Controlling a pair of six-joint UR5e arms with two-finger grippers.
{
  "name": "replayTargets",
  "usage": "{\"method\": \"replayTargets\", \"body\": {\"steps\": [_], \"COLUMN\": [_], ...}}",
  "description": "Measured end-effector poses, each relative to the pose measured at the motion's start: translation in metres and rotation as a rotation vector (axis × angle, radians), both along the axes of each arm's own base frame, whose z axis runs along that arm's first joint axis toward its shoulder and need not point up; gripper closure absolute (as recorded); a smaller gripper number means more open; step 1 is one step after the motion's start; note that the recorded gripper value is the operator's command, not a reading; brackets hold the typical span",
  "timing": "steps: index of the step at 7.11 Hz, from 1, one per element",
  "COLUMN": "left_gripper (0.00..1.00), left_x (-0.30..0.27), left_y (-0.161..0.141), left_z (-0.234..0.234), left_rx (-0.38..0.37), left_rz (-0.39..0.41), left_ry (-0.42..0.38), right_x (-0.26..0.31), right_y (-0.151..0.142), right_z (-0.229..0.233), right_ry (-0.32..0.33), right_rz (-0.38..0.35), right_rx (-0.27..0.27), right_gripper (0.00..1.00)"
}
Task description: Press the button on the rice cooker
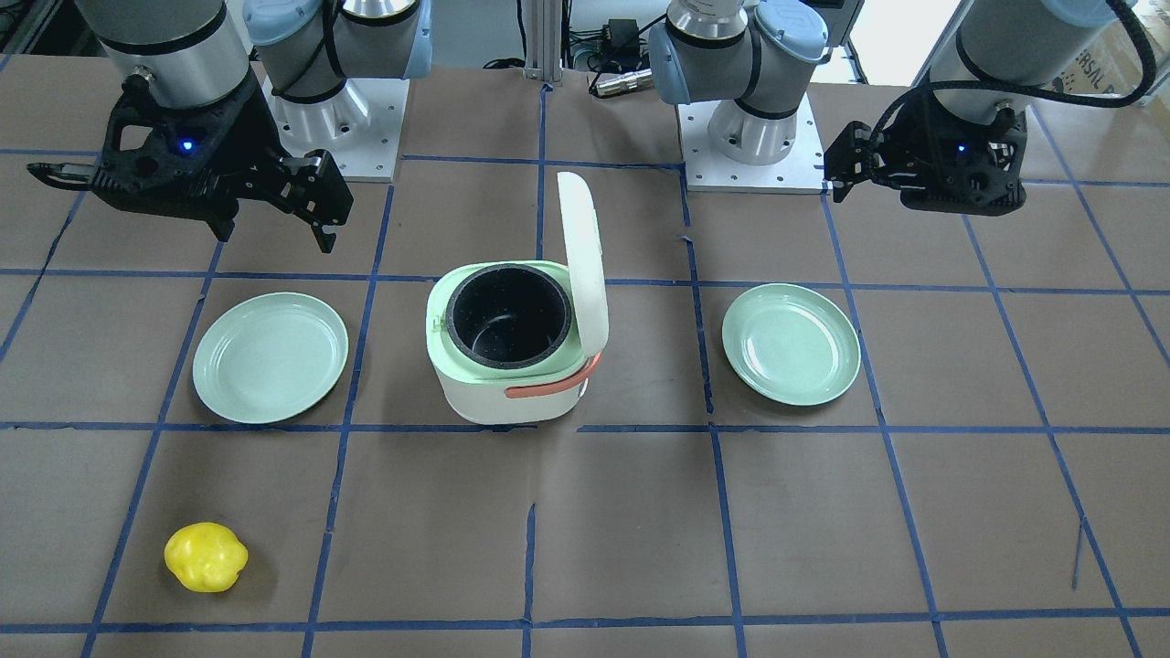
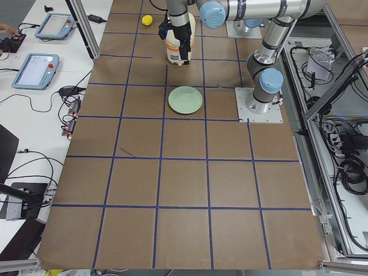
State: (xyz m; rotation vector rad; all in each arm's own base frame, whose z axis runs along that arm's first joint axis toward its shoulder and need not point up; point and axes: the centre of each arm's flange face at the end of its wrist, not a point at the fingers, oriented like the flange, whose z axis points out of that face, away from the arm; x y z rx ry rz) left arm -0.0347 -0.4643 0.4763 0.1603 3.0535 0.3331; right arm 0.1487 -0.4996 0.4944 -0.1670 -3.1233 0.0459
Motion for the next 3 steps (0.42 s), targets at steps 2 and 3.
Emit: {"method": "replayTargets", "body": {"steps": [2,3], "left_gripper": [0.00,0.00], "left_x": [0.0000,0.0000], "left_y": [0.0000,0.0000], "left_z": [0.0000,0.0000], "left_rx": [0.000,0.000], "left_rz": [0.000,0.000], "left_ry": [0.000,0.000], "right_x": [0.0020,0.0029], "right_y": [0.0010,0.0018], "right_z": [-0.0036,-0.0040], "right_ry": [-0.016,-0.023], "right_rz": [0.001,0.003], "right_rx": [0.008,0.010], "right_gripper": [0.00,0.00]}}
